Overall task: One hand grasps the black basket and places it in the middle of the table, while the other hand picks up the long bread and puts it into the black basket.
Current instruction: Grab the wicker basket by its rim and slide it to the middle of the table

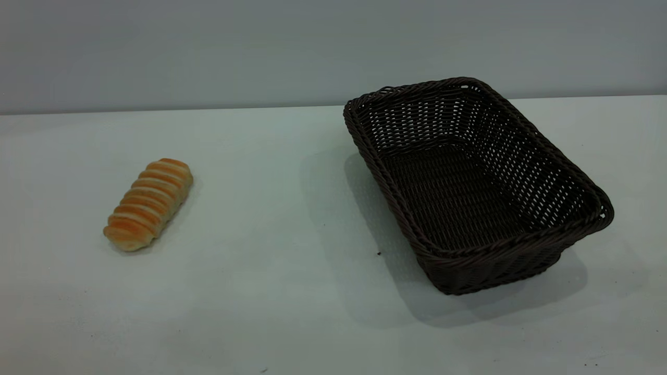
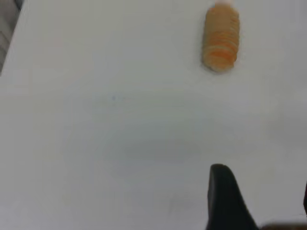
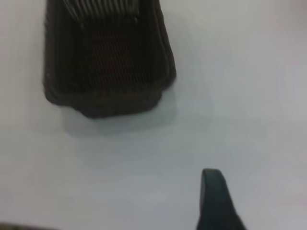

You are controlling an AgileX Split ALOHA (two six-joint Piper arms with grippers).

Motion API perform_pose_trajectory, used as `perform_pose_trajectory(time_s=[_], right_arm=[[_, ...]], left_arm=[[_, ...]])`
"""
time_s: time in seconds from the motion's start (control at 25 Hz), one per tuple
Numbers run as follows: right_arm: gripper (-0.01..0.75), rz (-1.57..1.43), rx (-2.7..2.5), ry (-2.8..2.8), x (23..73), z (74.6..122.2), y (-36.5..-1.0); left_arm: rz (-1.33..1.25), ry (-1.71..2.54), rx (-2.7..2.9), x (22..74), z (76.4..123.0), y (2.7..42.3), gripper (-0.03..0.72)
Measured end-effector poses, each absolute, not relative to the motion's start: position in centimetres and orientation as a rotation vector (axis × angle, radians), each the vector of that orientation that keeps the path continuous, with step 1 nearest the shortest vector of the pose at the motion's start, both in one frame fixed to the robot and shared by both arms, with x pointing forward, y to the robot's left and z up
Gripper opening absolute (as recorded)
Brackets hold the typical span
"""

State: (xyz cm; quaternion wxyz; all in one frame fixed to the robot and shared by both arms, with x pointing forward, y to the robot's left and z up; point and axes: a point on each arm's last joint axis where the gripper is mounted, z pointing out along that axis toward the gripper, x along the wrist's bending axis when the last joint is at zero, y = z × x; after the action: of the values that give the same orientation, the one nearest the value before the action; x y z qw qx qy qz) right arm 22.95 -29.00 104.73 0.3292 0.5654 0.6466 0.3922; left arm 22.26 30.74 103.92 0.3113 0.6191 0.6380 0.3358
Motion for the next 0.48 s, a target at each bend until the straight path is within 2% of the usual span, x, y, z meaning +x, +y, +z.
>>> perform_pose_trajectory(time_s=[0.24, 0.48], right_arm=[[0.475, 1.145, 1.465, 1.680, 23.4, 105.6, -28.3], [0.475, 1.171, 1.489, 1.824, 26.0, 106.0, -27.3]], left_arm=[[0.913, 1.596, 1.553, 22.3, 105.3, 30.4, 0.431], [0.874, 1.631, 1.587, 23.4, 106.1, 30.3, 0.431]])
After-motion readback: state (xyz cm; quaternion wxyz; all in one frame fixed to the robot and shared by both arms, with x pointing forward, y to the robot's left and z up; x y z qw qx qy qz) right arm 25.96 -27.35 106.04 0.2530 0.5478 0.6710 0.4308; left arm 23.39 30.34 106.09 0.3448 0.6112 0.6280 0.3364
